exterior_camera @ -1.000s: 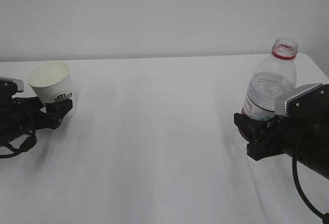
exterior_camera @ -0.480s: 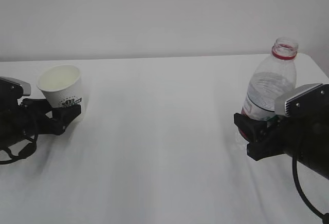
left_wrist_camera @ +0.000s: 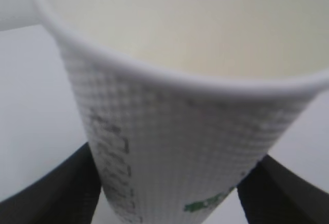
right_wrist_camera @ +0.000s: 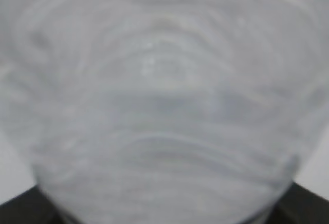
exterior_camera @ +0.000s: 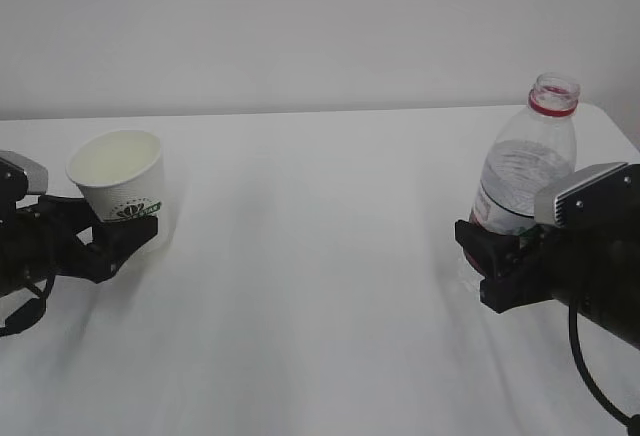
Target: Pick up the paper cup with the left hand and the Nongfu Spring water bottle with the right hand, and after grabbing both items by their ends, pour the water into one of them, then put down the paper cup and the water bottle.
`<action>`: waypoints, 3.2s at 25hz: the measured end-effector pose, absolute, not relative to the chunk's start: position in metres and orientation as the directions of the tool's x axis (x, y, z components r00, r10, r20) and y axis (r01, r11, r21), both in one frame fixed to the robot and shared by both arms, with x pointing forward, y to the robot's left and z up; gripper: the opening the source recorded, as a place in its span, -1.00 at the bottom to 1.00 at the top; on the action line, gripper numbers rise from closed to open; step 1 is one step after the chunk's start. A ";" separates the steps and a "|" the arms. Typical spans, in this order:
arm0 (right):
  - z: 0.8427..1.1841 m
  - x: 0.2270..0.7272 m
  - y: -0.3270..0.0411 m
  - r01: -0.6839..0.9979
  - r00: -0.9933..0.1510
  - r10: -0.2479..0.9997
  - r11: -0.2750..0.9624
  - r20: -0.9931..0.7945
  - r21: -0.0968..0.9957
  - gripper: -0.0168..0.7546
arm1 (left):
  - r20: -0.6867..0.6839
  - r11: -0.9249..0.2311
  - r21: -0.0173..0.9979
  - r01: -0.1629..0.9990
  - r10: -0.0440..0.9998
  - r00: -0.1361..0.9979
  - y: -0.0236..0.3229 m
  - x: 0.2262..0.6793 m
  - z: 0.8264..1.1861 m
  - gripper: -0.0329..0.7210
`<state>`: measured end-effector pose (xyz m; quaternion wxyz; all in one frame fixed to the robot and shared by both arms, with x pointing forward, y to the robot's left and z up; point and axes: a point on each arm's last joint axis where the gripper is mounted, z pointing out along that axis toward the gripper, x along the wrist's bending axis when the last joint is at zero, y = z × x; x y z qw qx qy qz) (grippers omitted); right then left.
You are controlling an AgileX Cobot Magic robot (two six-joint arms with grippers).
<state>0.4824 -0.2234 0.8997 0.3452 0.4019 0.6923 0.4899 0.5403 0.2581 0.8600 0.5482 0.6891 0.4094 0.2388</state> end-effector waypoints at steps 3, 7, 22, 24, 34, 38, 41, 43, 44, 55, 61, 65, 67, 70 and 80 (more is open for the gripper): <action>0.900 0.482 -0.223 0.218 -0.439 0.895 0.197 -0.084 0.956 0.34 | -0.105 -0.085 0.955 0.286 0.801 0.589 0.255 0.534 0.867 0.58; 0.900 0.482 -0.223 0.218 -0.439 0.895 0.197 -0.084 0.956 0.34 | -0.105 -0.098 0.955 0.279 0.770 0.630 0.251 0.529 0.872 0.58; 0.900 0.482 -0.223 0.216 -0.446 0.891 0.200 -0.086 0.956 0.34 | -0.136 -0.139 0.952 0.274 0.611 0.780 0.238 0.514 0.888 0.58; 0.900 0.482 -0.222 0.215 -0.452 0.888 0.203 -0.087 0.955 0.34 | -0.143 -0.148 0.948 0.280 0.589 0.795 0.236 0.511 0.888 0.58; 0.900 0.482 -0.222 0.214 -0.455 0.886 0.205 -0.088 0.955 0.34 | -0.136 -0.208 0.941 0.267 0.490 0.861 0.230 0.502 0.886 0.57; 0.900 0.481 -0.222 0.212 -0.462 0.882 0.208 -0.090 0.955 0.34 | -0.135 -0.223 0.940 0.257 0.450 0.883 0.220 0.498 0.885 0.57; 0.900 0.481 -0.221 0.210 -0.468 0.879 0.211 -0.091 0.955 0.34 | -0.132 -0.237 0.941 0.241 0.400 0.907 0.206 0.494 0.886 0.57; 0.900 0.481 -0.221 0.209 -0.472 0.877 0.212 -0.092 0.955 0.34 | -0.131 -0.245 0.942 0.231 0.367 0.921 0.197 0.490 0.887 0.57; 0.900 0.481 -0.221 0.208 -0.474 0.876 0.213 -0.092 0.955 0.34 | -0.131 -0.249 0.942 0.227 0.350 0.928 0.192 0.488 0.887 0.57; 0.899 0.479 -0.217 0.195 -0.517 0.850 0.233 -0.102 0.953 0.34 | -0.132 -0.266 0.945 0.192 0.226 0.965 0.151 0.470 0.888 0.57; 0.899 0.478 -0.215 0.187 -0.541 0.834 0.244 -0.108 0.952 0.34 | -0.104 -0.270 0.950 0.154 0.191 0.976 0.139 0.464 0.888 0.57; 0.899 0.476 -0.213 0.178 -0.565 0.817 0.255 -0.114 0.950 0.34 | -0.079 -0.271 0.954 0.124 0.171 0.982 0.132 0.460 0.889 0.57; 0.899 0.476 -0.212 0.173 -0.577 0.809 0.261 -0.117 0.950 0.34 | -0.075 -0.271 0.955 0.118 0.163 0.984 0.128 0.458 0.889 0.57; 0.899 0.475 -0.211 0.171 -0.584 0.803 0.264 -0.118 0.949 0.34 | -0.076 -0.269 0.956 0.117 0.157 0.985 0.124 0.456 0.889 0.57; 0.901 0.479 -0.207 0.141 -0.617 0.775 0.280 -0.137 0.950 0.34 | -0.077 -0.263 0.958 0.119 0.165 0.983 0.122 0.455 0.890 0.57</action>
